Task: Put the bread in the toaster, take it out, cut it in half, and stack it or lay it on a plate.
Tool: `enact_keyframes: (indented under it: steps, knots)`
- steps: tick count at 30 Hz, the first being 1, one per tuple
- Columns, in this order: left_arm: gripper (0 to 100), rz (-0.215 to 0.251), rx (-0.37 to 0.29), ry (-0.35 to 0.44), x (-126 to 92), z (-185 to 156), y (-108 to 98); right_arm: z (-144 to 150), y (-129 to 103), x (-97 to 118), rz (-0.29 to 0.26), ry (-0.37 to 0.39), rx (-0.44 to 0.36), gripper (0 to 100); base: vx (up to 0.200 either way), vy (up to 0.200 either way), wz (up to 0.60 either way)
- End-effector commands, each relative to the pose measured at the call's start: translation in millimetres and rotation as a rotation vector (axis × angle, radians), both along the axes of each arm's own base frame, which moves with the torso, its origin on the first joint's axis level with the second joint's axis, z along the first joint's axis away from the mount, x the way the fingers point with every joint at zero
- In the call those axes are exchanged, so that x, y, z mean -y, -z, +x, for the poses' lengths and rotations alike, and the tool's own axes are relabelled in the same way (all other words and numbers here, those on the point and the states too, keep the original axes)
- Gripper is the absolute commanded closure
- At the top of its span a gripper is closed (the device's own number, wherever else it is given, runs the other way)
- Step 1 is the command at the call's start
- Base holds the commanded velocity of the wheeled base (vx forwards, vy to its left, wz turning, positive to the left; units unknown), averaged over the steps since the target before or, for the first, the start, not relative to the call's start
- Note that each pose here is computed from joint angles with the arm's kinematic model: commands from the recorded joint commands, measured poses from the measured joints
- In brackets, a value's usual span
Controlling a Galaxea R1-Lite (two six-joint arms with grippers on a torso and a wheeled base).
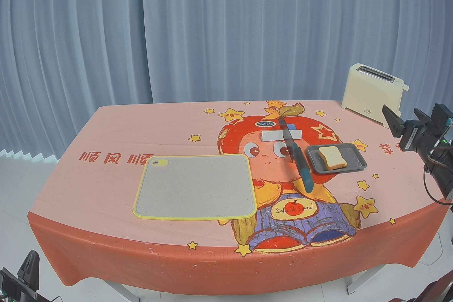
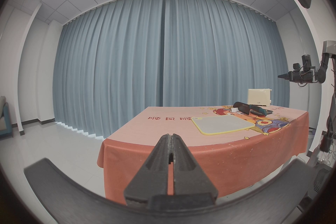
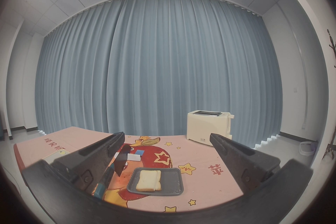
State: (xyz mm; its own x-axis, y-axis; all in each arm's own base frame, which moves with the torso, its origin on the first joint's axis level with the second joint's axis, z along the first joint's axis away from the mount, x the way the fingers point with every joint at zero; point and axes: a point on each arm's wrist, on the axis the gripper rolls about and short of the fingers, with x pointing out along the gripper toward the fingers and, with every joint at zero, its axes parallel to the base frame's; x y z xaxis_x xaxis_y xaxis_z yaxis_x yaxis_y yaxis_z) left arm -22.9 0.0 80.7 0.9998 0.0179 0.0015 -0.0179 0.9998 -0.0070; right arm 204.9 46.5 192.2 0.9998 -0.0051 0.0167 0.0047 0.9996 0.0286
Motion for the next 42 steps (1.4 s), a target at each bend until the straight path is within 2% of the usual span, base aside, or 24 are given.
enact_keyframes:
  steps: [1,23,32,37,42]
  knots:
    - [100,-0.001,-0.001,-0.001,0,0,5,-4,-3,1,0.004,-0.010,0.015,0,0.000,0.000,0.00]
    - [100,0.001,-0.002,-0.001,0,0,5,-14,15,3,-0.015,-0.013,-0.048,0,0.000,0.000,0.00]
    - [100,-0.001,-0.001,-0.001,0,0,5,-20,11,6,-0.007,-0.005,-0.029,0,0.000,0.000,0.00]
    - [100,0.001,-0.002,-0.001,0,0,5,-33,7,9,0.001,-0.005,0.003,0,0.000,0.000,0.00]
    - [100,-0.001,-0.001,-0.001,0,0,5,-35,10,10,-0.004,-0.004,-0.009,0,0.000,0.000,0.00]
